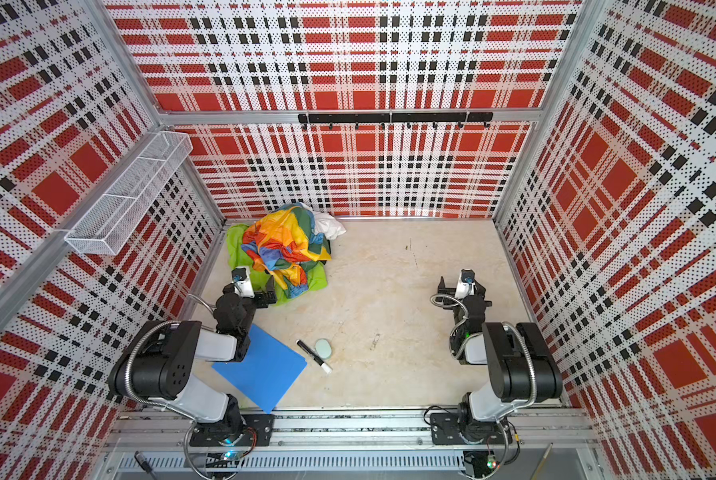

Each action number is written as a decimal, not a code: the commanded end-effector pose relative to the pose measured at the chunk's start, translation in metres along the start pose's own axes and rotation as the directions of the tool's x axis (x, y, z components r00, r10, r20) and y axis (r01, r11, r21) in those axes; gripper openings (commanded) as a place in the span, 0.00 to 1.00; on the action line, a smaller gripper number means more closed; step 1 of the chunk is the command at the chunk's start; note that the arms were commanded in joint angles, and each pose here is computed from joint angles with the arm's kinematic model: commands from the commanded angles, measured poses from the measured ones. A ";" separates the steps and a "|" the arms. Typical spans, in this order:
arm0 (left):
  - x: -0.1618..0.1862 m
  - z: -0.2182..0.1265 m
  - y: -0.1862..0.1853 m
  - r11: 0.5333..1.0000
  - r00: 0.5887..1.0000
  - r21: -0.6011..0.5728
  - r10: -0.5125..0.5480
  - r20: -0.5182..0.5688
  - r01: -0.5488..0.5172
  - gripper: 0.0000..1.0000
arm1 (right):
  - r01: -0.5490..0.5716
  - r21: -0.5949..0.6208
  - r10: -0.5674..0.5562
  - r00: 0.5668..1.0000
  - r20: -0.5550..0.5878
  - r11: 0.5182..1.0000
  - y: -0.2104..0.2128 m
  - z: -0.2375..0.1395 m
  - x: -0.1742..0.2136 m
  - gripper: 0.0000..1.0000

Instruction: Pick out a specific cloth from the pile

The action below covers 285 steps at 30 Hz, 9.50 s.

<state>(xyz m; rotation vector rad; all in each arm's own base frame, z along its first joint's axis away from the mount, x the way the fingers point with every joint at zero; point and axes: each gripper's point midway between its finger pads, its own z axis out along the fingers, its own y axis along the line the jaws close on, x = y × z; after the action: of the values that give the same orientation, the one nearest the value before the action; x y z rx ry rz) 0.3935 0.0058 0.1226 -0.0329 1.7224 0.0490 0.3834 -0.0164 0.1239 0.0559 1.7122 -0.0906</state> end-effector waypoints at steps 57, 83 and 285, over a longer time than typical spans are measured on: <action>-0.157 -0.014 -0.023 0.944 0.945 0.052 -0.324 -0.051 0.327 0.99 | -0.166 -0.197 0.195 0.971 0.139 0.966 0.081 -0.059 -0.172 1.00; -0.008 0.037 0.072 0.644 0.532 -0.202 -0.740 -0.411 0.738 0.71 | -0.199 -0.562 0.181 0.980 -0.087 0.803 0.298 -0.142 -0.213 1.00; -0.457 -0.116 -0.376 0.241 0.776 0.916 -0.622 -0.109 0.322 0.00 | -0.324 -0.202 0.327 0.945 -0.020 0.924 0.121 -0.197 -0.216 1.00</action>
<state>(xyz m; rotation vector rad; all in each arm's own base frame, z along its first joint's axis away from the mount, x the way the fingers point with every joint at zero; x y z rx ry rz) 0.3825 -0.3727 0.5585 0.2097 1.2759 -1.2920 0.2333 0.1457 0.3665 0.1123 1.6528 0.3864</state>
